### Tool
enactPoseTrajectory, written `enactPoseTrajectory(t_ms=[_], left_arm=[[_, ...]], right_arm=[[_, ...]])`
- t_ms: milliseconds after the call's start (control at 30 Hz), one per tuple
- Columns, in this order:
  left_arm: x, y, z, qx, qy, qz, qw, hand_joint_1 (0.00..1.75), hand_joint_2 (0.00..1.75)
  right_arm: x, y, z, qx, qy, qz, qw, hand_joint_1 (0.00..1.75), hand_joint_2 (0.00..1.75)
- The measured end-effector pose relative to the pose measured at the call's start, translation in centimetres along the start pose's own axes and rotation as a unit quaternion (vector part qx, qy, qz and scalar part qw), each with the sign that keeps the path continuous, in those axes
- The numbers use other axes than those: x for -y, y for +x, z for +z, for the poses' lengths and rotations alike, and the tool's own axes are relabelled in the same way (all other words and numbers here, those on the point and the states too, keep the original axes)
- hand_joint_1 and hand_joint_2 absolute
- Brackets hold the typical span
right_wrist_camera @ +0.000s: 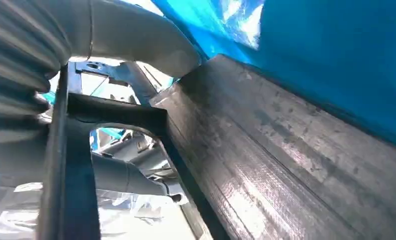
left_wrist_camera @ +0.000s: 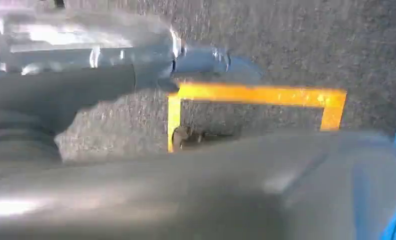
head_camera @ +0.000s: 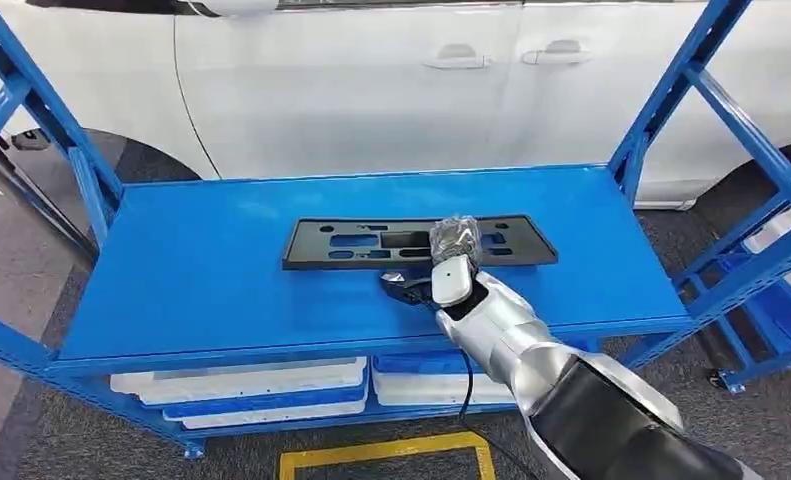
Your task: Take the parts from the cabinet and place them on the table.
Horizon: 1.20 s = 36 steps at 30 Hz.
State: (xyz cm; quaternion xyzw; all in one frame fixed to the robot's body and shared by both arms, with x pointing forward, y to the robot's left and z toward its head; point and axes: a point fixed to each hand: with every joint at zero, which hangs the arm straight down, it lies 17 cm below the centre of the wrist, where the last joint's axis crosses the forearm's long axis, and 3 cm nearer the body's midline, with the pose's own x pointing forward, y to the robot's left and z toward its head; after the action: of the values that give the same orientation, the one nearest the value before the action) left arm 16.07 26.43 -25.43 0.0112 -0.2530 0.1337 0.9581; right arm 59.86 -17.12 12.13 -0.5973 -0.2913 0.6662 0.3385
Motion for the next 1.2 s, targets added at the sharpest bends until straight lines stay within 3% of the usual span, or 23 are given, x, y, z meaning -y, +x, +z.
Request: enactPoseTrajectory(t_ms=[733, 767, 900, 1067, 1133, 1200], left_arm=[[0.0, 0.9, -0.2, 0.014, 0.005, -0.001, 1.0, 0.0, 0.0], [0.0, 1.1, -0.2, 0.02, 0.005, -0.001, 1.0, 0.0, 1.75], [0.1, 2.9, 0.0, 0.071, 0.004, -0.001, 0.998, 0.0, 1.75], [-0.1, 3.4, 0.0, 0.084, 0.007, 0.01, 0.996, 0.0, 1.75], [-0.3, 2.8, 0.2, 0.08, 0.009, 0.018, 0.997, 0.0, 1.75], [-0.5, 2.7, 0.3, 0.08, 0.011, 0.034, 0.996, 0.0, 1.75]], right_arm=[[2.2, 1.2, -0.2, 0.028, -0.039, -0.03, 0.998, 1.75, 1.75], [2.5, 1.3, -0.2, 0.031, -0.046, -0.039, 0.998, 1.75, 1.75], [6.6, 1.9, -0.2, 0.054, -0.124, -0.149, 0.98, 1.75, 1.75], [11.8, 1.7, 0.5, 0.089, -0.2, -0.3, 0.928, 1.75, 1.75], [14.6, 1.5, 1.6, 0.122, -0.233, -0.401, 0.877, 1.75, 1.75], [17.2, 0.7, 3.3, 0.159, -0.259, -0.509, 0.805, 1.75, 1.75]])
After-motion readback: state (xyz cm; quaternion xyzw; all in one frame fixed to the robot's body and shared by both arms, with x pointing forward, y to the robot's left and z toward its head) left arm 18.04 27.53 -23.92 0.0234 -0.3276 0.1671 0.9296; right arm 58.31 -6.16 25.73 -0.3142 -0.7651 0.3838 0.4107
